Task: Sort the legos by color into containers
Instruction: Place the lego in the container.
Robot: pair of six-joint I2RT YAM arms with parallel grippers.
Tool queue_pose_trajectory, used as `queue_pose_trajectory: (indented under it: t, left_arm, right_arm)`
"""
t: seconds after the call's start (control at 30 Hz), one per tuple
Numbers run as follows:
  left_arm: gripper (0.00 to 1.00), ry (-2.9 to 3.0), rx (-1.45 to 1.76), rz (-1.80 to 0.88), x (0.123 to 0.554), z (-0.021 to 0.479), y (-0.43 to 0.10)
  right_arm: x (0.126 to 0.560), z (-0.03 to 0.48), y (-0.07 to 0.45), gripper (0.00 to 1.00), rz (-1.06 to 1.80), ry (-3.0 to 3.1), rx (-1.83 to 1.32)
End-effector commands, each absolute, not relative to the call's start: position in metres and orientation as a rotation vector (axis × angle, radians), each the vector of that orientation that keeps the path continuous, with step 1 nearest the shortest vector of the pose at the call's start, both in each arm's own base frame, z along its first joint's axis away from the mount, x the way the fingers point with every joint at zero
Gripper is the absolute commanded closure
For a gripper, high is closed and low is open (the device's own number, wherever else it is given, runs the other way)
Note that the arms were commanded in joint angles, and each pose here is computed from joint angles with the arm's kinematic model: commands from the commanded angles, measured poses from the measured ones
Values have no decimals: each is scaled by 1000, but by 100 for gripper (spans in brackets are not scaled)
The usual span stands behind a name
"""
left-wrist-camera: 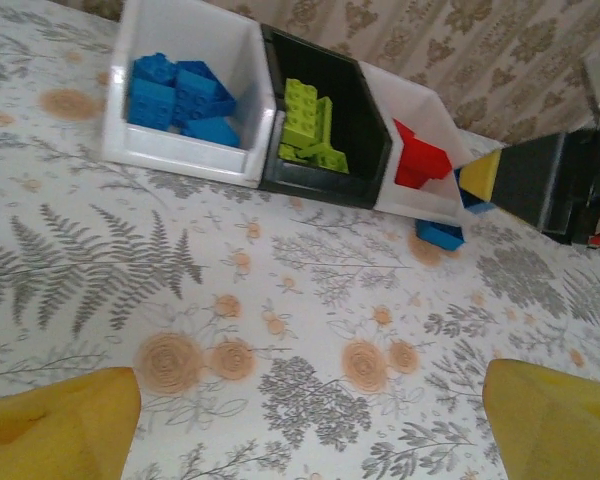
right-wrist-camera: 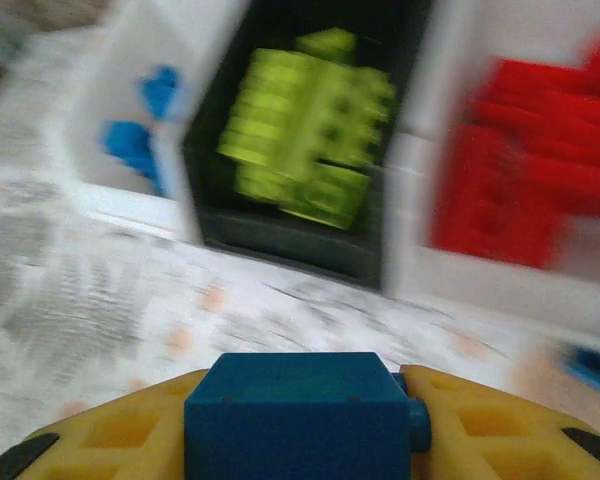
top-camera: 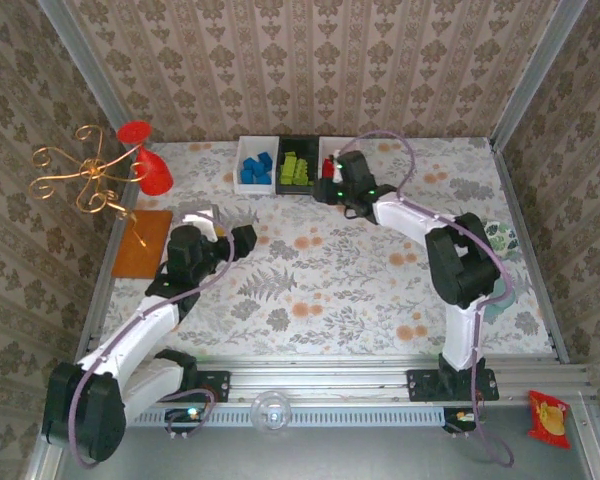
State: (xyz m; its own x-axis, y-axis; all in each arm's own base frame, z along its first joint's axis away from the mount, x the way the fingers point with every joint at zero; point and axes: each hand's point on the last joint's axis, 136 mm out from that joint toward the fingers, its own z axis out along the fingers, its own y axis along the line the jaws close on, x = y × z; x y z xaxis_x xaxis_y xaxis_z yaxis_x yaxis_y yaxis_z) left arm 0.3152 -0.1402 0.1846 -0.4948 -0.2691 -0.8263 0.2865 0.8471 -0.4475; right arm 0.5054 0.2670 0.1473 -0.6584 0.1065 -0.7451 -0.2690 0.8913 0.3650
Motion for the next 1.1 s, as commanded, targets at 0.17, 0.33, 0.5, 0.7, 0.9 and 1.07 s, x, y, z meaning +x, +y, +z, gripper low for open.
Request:
queue_pose_trajectory:
  t: [0.17,0.33,0.5,0.7,0.9,1.07]
  left_arm:
    - [10,1997,-22,-689,310,187,-134]
    - [10,1985,-15,-709,305,192,-134]
    - [10,1976,-10,-715,302,195,-134]
    - [10,1979,-7,-721,300,192,-134]
    - [10,1984,2,-720,300,191,-135]
    - [10,1987,8,-726,301,190,-136]
  right_arm:
    - [551,168,358,58,768,2045,-187]
    - [584,167,382,57,824,1969,-153]
    - [608,169,393,57,819,1935,-131]
    - [632,158,403,57,801,1929,-131]
    - [648,159,400,52,794,1873,-102]
    - [652,178,394,35,810,1834,-100]
